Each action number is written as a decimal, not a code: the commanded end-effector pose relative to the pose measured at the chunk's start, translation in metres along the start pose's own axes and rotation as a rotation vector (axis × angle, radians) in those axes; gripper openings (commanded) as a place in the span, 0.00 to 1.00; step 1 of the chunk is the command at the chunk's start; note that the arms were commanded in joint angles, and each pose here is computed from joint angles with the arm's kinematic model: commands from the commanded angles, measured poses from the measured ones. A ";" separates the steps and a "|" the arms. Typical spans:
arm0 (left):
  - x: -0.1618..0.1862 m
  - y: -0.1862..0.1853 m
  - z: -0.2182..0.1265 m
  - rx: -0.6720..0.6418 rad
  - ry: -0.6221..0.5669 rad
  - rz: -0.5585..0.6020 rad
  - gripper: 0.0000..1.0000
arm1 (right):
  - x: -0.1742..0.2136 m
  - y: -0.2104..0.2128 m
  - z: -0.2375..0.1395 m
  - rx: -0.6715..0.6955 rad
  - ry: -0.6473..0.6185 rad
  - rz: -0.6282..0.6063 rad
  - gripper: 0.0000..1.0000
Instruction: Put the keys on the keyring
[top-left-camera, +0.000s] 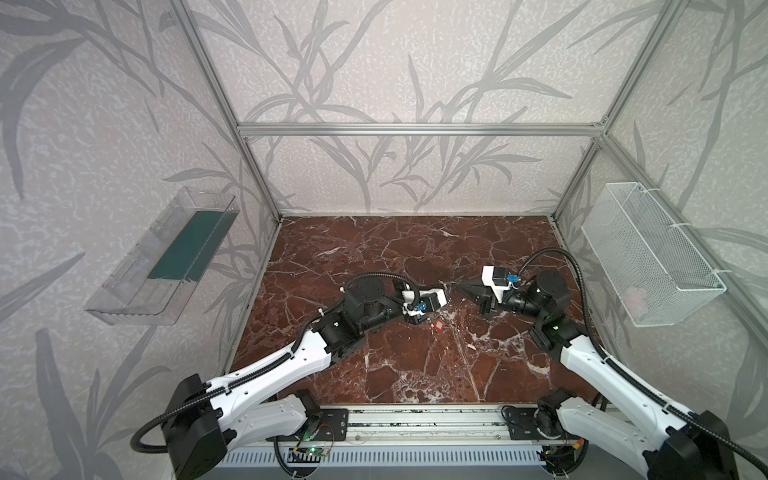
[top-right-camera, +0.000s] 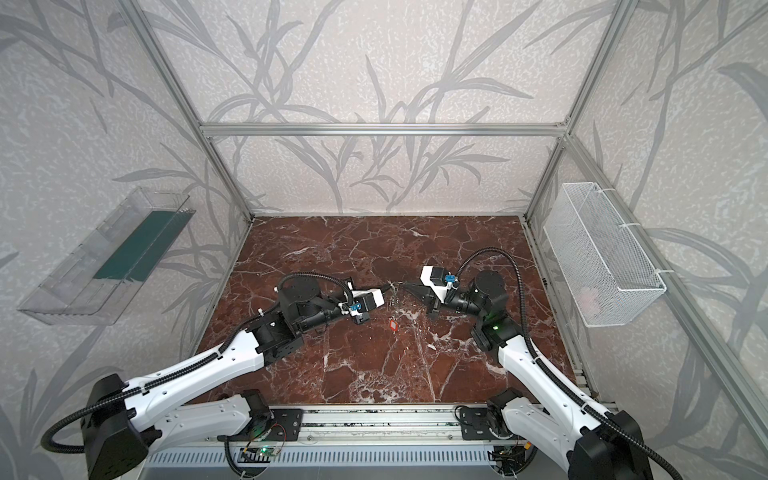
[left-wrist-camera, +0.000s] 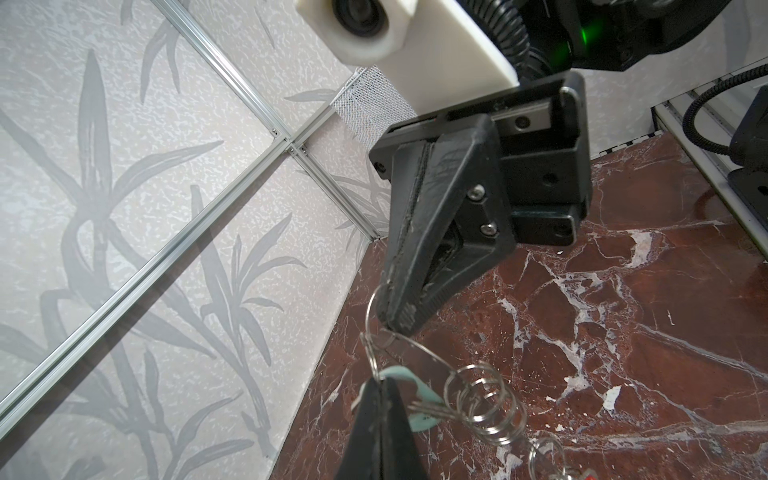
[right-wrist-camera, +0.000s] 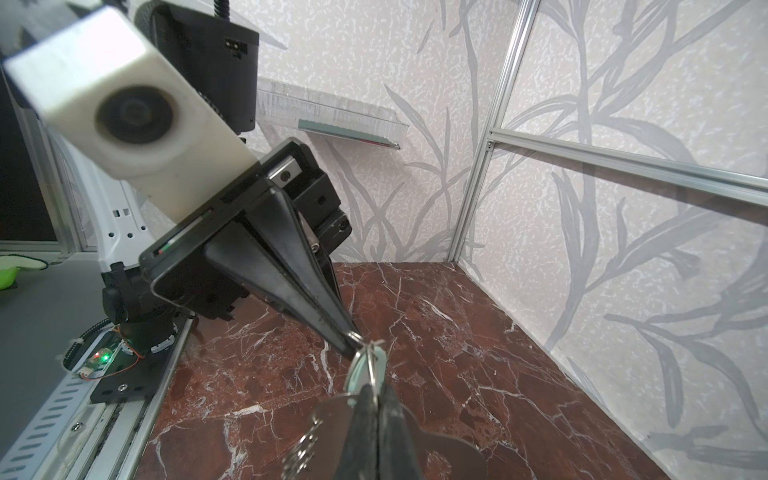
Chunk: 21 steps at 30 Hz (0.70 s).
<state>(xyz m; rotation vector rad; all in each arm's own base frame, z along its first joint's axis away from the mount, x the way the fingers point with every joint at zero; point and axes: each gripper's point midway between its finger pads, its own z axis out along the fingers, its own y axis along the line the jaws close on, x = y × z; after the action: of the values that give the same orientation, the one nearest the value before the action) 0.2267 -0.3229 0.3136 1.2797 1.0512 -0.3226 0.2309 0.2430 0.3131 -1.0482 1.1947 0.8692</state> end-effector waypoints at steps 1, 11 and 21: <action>0.008 -0.008 -0.001 0.010 0.015 0.021 0.00 | -0.024 -0.009 -0.002 0.047 -0.077 -0.051 0.00; 0.015 -0.011 0.006 0.014 0.024 0.003 0.00 | -0.031 -0.009 -0.003 0.056 -0.102 -0.047 0.00; 0.014 -0.001 0.010 -0.008 0.022 -0.102 0.41 | -0.021 -0.009 -0.001 0.048 -0.075 -0.036 0.00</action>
<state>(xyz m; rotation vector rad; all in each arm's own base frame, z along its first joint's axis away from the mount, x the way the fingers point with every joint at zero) 0.2365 -0.3302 0.2984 1.2564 1.1056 -0.3515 0.2352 0.2418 0.3199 -0.9999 1.1899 0.8837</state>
